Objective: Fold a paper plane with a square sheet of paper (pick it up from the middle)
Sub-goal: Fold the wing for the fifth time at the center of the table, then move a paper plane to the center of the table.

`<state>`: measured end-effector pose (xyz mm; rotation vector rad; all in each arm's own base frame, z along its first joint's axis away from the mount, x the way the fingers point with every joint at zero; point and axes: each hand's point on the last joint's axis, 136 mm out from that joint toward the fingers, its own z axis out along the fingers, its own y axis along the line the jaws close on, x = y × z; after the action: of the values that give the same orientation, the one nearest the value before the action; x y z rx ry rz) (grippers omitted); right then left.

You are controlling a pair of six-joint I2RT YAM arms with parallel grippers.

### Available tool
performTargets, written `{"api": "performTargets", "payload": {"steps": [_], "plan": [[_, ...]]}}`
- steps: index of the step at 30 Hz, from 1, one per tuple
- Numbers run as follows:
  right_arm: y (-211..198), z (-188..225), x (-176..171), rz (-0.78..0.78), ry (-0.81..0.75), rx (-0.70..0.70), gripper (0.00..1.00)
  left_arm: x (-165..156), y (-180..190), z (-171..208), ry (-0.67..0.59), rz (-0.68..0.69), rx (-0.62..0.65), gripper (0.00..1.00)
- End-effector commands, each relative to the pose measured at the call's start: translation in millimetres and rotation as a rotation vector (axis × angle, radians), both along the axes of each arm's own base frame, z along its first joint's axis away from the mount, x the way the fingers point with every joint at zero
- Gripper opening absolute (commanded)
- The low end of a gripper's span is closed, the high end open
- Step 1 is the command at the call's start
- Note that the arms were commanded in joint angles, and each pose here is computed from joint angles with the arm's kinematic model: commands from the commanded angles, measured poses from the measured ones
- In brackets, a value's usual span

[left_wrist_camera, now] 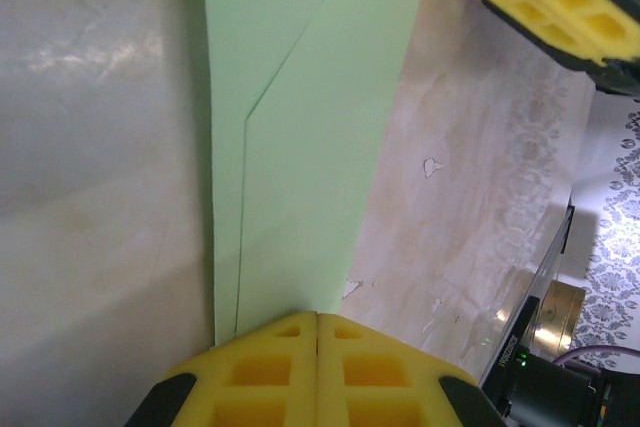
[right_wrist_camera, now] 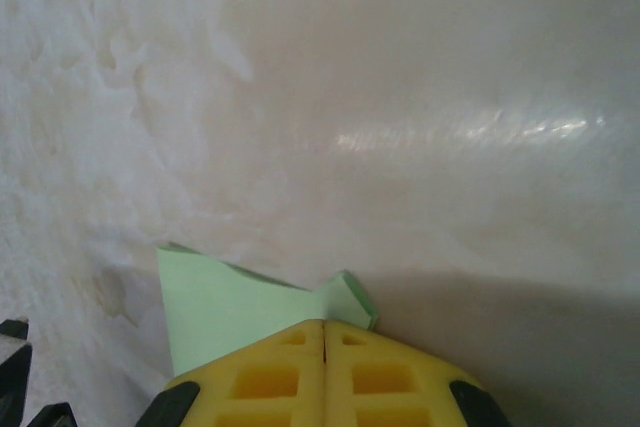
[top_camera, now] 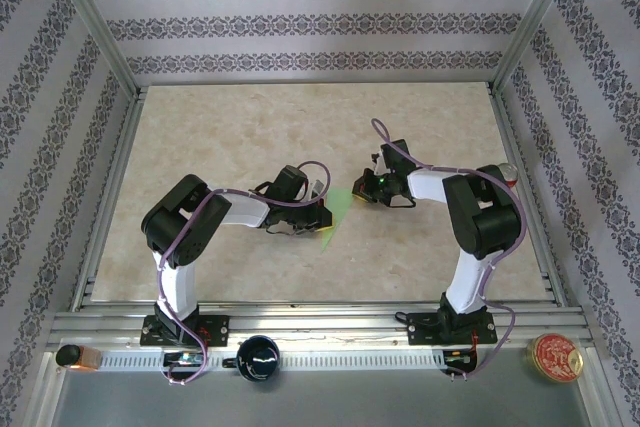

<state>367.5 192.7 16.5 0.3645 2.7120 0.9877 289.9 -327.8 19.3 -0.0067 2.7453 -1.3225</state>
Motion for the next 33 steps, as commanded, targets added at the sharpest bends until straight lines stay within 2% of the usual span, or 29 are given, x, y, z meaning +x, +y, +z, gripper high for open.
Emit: {"api": "performTargets", "payload": {"steps": [1,7,11,12,17,25,33], "plan": [[-25.3,-9.4,16.3,-0.050,-0.019,-0.090,0.02,-34.3,27.6,-43.6,0.173,0.025,0.149,0.00],[-16.7,13.4,13.6,0.006,-0.036,-0.017,0.05,-23.7,20.3,-31.2,0.138,0.048,0.132,0.00],[-13.4,36.4,1.1,0.010,-0.079,0.029,0.08,-6.4,9.3,-4.1,0.071,0.071,0.087,0.00],[-13.4,40.1,-4.0,0.011,-0.082,0.036,0.09,-0.9,6.6,5.8,0.045,0.078,0.073,0.06],[-7.4,49.3,-28.4,0.013,-0.086,0.080,0.12,13.9,9.0,40.8,-0.058,0.113,0.057,0.19],[14.2,48.3,-52.8,0.052,-0.066,0.104,0.14,10.0,48.8,27.2,-0.058,0.163,0.180,0.23],[22.0,41.1,-58.8,0.052,-0.041,0.121,0.16,1.6,39.4,14.6,0.005,0.101,0.142,0.23]]}}
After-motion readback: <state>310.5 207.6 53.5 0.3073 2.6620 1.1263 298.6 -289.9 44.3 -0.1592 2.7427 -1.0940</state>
